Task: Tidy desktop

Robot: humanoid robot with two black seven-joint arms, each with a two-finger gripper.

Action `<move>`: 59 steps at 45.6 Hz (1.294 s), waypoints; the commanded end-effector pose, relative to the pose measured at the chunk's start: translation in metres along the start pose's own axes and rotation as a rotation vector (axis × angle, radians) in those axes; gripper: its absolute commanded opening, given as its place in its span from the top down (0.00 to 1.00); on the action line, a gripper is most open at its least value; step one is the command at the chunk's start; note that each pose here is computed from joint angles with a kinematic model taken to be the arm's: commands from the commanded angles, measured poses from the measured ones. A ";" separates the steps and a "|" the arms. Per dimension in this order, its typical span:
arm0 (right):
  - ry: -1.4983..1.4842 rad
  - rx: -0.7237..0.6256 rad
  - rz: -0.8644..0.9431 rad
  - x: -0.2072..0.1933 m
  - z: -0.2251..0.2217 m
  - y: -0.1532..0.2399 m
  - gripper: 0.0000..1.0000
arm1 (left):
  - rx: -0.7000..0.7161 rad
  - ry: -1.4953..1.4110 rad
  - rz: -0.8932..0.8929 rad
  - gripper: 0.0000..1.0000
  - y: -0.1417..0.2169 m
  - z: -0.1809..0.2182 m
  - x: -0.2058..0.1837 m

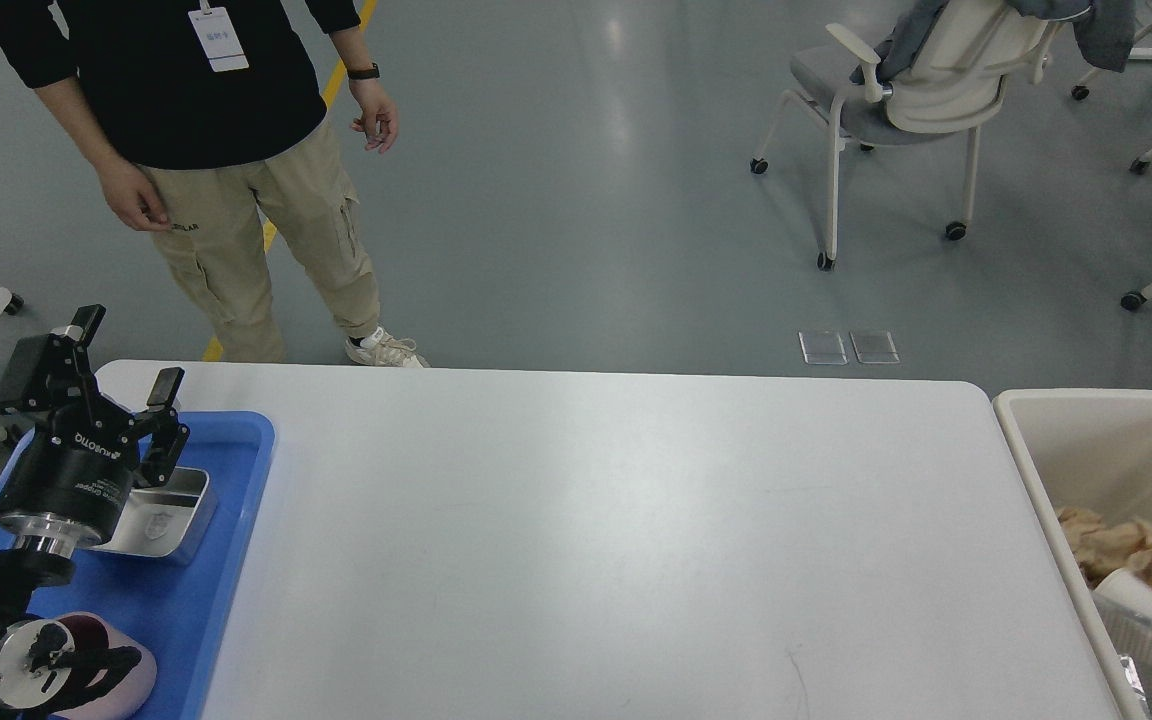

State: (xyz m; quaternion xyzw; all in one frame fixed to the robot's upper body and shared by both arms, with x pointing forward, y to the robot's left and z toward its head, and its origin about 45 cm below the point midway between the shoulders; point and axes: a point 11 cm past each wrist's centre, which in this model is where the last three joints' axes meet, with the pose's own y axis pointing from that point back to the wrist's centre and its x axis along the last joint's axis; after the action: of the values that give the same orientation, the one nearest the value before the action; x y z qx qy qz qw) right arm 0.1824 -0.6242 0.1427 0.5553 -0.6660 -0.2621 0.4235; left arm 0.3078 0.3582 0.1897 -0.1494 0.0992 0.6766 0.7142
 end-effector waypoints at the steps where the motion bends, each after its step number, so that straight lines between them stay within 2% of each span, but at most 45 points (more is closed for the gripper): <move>1: -0.001 0.000 0.003 0.001 0.000 0.000 0.65 | 0.000 0.001 0.000 0.03 0.000 0.000 0.000; 7: 0.000 -0.001 0.001 0.000 0.001 0.000 0.63 | 0.004 -0.001 0.003 0.03 0.001 -0.001 0.001; 11: 0.000 -0.003 -0.005 -0.003 0.001 -0.002 0.51 | 0.004 -0.004 0.001 0.03 0.001 0.000 0.001; 12: -0.001 -0.005 -0.006 -0.004 0.002 -0.003 0.44 | 0.004 -0.004 0.001 0.03 0.001 0.000 0.001; 13: -0.001 -0.005 -0.005 -0.004 0.003 -0.004 0.31 | 0.004 -0.003 0.000 0.03 0.001 0.000 0.001; 14: 0.003 -0.012 0.001 -0.004 0.004 -0.004 0.08 | 0.004 -0.003 -0.002 0.03 0.001 0.000 0.001; 15: 0.001 -0.010 0.009 -0.004 0.004 -0.005 0.00 | 0.004 -0.003 -0.002 0.03 0.001 0.000 0.001; 22: -0.006 -0.020 0.041 -0.019 0.012 -0.022 0.00 | -0.002 -0.004 -0.008 0.03 0.000 0.002 0.000; 31: -0.011 0.042 0.000 -0.049 -0.014 -0.042 0.00 | -0.007 -0.001 -0.032 0.03 -0.002 0.003 -0.003; 42: -0.019 0.260 -0.135 -0.109 -0.124 -0.056 0.00 | 0.002 -0.007 -0.021 0.03 -0.002 0.002 0.003; 48: -0.013 0.381 -0.252 -0.168 -0.191 -0.055 0.00 | 0.011 -0.003 -0.018 0.03 0.001 -0.001 0.005; 54: -0.072 0.488 -0.351 -0.211 -0.238 -0.045 0.00 | 0.012 -0.003 -0.024 0.03 0.002 -0.002 0.004; 59: -0.237 0.645 -0.495 -0.243 -0.289 -0.018 0.00 | 0.010 -0.003 -0.023 0.03 0.003 -0.001 0.006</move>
State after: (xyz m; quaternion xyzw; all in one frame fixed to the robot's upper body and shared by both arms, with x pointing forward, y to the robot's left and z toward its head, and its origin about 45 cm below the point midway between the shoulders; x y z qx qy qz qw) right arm 0.4173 -0.3983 0.1712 0.7416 -0.6168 -0.1865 0.1866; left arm 0.3059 0.3619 0.1861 -0.1453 0.1010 0.6676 0.7232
